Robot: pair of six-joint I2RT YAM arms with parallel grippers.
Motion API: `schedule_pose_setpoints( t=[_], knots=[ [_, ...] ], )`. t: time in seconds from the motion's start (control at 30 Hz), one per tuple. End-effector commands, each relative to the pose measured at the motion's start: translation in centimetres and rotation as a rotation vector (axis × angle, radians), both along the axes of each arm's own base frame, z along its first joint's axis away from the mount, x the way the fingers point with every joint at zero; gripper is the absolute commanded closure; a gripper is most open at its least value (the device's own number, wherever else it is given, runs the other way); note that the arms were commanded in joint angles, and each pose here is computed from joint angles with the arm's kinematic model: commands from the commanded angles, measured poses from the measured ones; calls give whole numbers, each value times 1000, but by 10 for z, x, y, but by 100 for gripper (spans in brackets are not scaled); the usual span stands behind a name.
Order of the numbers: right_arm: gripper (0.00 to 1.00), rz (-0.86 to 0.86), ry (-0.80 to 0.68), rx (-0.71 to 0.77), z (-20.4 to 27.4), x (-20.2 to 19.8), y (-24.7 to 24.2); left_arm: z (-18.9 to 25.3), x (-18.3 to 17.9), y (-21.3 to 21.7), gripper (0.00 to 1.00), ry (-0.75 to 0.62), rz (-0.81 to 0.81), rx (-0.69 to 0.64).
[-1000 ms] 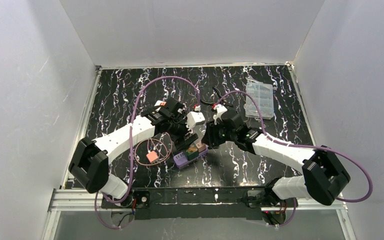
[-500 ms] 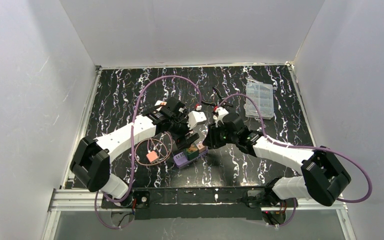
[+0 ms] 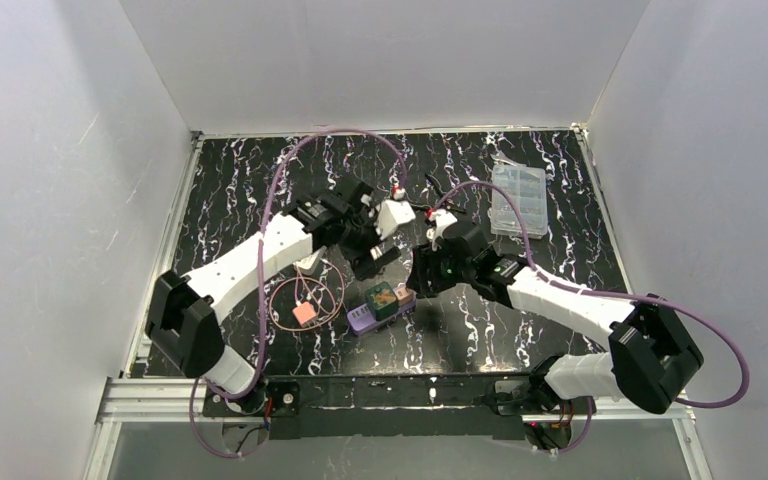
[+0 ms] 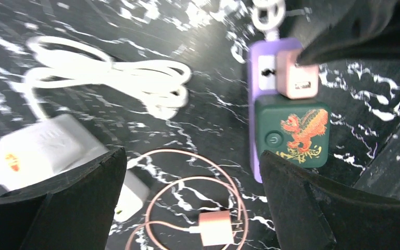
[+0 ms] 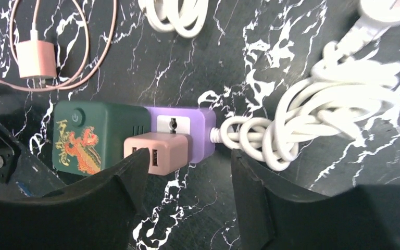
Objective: Insert the plug
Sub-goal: Insert the plug into the socket, then pick up the plug from the center of the board.
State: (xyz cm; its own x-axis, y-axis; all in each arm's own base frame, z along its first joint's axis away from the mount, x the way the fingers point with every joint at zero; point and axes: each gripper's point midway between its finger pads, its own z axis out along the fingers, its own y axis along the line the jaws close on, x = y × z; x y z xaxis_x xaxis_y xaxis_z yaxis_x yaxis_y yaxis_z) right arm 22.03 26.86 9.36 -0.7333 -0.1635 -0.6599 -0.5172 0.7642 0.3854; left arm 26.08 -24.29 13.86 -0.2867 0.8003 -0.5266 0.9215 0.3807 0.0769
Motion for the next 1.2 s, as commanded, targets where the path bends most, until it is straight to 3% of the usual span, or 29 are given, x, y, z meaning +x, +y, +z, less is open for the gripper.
schedule_pose_setpoints(
  t=[0.0,0.23,0.33,0.57,0.7,0.87,1.17],
  knots=[
    [30,-28,-112,10,48,24,5,85,17,26,2,-153,112,-54],
    [25,28,-263,28,120,31,35,135,31,117,2,-185,444,-101],
    [24,161,-300,-31,128,1,75,131,35,154,2,-149,568,-118],
    [25,558,-341,-14,149,-87,190,114,35,208,2,-18,824,-177],
    [25,713,-328,-79,117,-123,236,111,36,235,2,-10,926,-189],
    [25,795,-237,-205,52,-128,264,109,39,256,2,-15,1000,-180],
    [23,614,-269,-384,-7,-83,267,111,43,275,2,-11,1068,-207]
  ],
)
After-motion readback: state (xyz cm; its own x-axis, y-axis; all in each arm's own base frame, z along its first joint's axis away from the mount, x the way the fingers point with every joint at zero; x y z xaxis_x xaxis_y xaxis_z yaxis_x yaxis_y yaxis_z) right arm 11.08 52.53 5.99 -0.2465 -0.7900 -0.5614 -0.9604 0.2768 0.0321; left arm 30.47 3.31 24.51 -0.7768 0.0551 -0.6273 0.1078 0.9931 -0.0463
